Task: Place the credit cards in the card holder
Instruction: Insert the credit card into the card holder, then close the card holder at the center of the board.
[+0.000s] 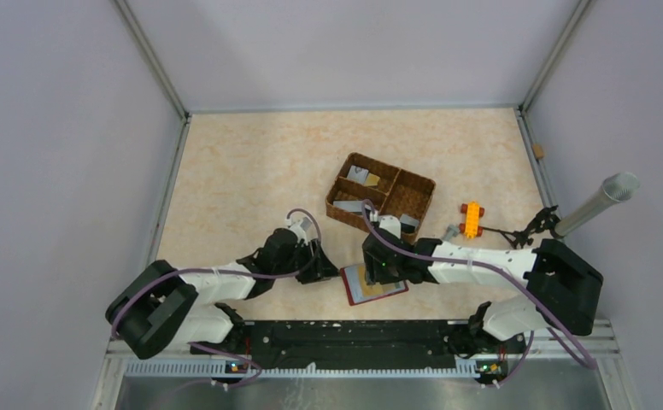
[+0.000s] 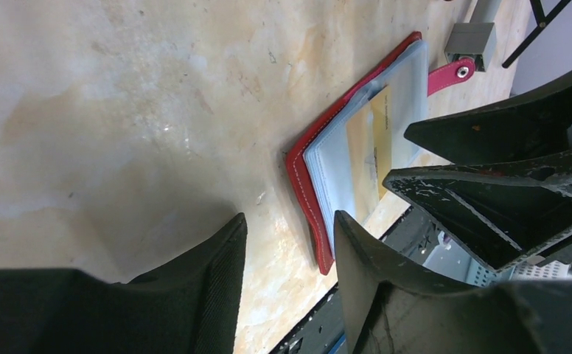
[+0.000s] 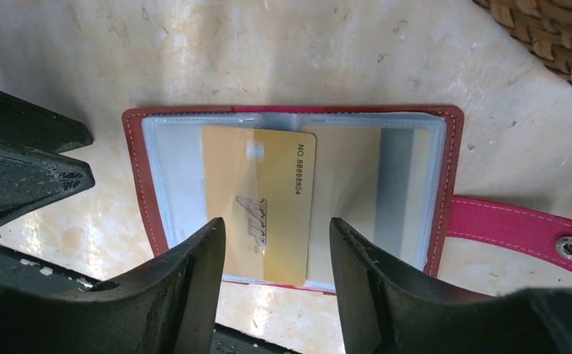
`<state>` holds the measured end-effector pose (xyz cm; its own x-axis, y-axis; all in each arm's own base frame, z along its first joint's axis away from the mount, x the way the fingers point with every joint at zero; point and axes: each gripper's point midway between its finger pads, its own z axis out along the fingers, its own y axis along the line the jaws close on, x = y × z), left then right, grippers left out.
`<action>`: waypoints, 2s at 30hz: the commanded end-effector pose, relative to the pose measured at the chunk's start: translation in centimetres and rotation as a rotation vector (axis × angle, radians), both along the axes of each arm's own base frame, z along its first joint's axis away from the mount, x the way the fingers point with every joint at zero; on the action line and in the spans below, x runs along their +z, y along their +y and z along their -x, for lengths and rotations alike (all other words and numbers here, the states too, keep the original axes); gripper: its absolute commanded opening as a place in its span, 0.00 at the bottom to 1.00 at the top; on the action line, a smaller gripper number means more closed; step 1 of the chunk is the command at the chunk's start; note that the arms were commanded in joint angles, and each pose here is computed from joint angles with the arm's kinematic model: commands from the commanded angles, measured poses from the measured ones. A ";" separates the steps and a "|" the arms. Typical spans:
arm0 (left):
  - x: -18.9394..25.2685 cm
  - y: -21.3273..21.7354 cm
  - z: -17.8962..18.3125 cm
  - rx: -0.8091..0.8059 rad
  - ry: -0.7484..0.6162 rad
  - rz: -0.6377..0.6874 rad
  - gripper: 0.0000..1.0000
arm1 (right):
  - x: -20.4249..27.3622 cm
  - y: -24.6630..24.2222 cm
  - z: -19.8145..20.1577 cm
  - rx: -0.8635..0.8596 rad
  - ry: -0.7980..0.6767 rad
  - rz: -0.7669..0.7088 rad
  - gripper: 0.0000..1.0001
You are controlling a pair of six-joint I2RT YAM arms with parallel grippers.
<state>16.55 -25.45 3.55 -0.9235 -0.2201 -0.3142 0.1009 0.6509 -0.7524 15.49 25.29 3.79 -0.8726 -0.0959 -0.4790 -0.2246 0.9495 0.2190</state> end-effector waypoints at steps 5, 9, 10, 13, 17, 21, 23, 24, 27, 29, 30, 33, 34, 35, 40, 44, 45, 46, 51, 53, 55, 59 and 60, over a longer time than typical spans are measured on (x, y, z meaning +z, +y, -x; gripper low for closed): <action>-1.5 -1.2 1.4 -0.032 0.094 0.048 0.42 | -1.1 2.1 0.8 0.038 0.041 -0.060 0.49; -1.7 -1.6 1.7 -0.041 0.115 0.070 0.33 | -0.9 3.3 1.0 0.054 0.054 -0.116 0.46; -1.8 -1.6 1.8 -0.042 0.117 0.071 0.31 | -0.8 3.5 1.1 0.057 0.057 -0.127 0.46; -1.9 -1.8 1.9 -0.046 0.126 0.080 0.29 | -0.6 4.3 1.2 0.068 0.065 -0.167 0.45; -1.9 -2.0 1.8 -0.046 0.128 0.091 0.26 | -0.3 5.0 1.4 0.079 0.070 -0.208 0.45; -1.8 -2.0 1.7 -0.042 0.128 0.092 0.26 | 0.0 5.7 1.5 0.088 0.074 -0.246 0.45; -1.8 -2.0 1.7 -0.042 0.126 0.092 0.25 | 0.2 6.1 1.5 0.094 0.075 -0.267 0.44; -1.8 -2.0 1.7 -0.041 0.126 0.092 0.25 | 0.4 6.3 1.4 0.099 0.072 -0.278 0.44; -1.8 -2.0 1.7 -0.040 0.126 0.092 0.25 | 0.9 6.8 1.5 0.110 0.068 -0.310 0.43; -1.7 -1.9 1.7 -0.037 0.124 0.092 0.26 | 1.0 6.9 1.5 0.112 0.068 -0.316 0.42; -1.8 -1.9 1.6 -0.033 0.123 0.089 0.28 | 1.1 6.8 1.4 0.108 0.064 -0.310 0.42; -1.7 -1.5 1.6 -0.011 0.119 0.087 0.30 | 1.6 5.3 0.8 0.069 0.026 -0.255 0.46; -1.7 -1.5 1.6 -0.006 0.118 0.088 0.30 | 2.0 4.6 0.6 0.052 0.008 -0.234 0.49; -1.5 -1.5 1.6 -0.004 0.116 0.093 0.31 | 2.3 3.8 0.3 0.034 -0.013 -0.211 0.52; 0.4 -2.5 1.4 -0.027 0.110 0.154 0.31 | 3.4 -1.6 -0.8 -0.083 -0.089 -0.080 0.62; 2.0 -3.1 0.9 -0.035 0.086 0.180 0.32 | 2.1 -5.8 -0.8 -0.174 -0.041 -0.041 0.63; 2.5 -3.2 0.7 -0.035 0.078 0.183 0.32 | 1.8 -6.6 -0.7 -0.191 -0.029 -0.041 0.63; 2.9 -3.3 0.6 -0.038 0.070 0.188 0.33 | 1.5 -7.3 -0.7 -0.210 -0.025 -0.042 0.63; 4.0 -3.5 0.2 -0.044 0.049 0.183 0.34 | 0.5 -9.5 -0.2 -0.267 -0.009 -0.035 0.63; 4.0 -3.7 0.2 -0.051 0.049 0.183 0.34 | -0.1 -9.9 0.0 -0.281 0.002 -0.037 0.63; 4.2 -4.1 0.1 -0.060 0.049 0.188 0.34 | -0.6 -10.0 0.0 -0.287 0.007 -0.052 0.63; 5.1 -5.1 0.2 -0.084 0.043 0.213 0.34 | -1.0 -8.9 0.1 -0.283 0.028 -0.136 0.54; 5.5 -5.4 0.1 -0.087 0.034 0.219 0.34 | -1.1 -8.6 0.2 -0.283 0.033 -0.157 0.51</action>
<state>15.97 -29.11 6.69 -0.9556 -0.2217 -0.1941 0.0557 0.5111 -0.8577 14.90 14.92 2.14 -0.8772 0.1668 -0.4502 0.0521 0.9652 0.2561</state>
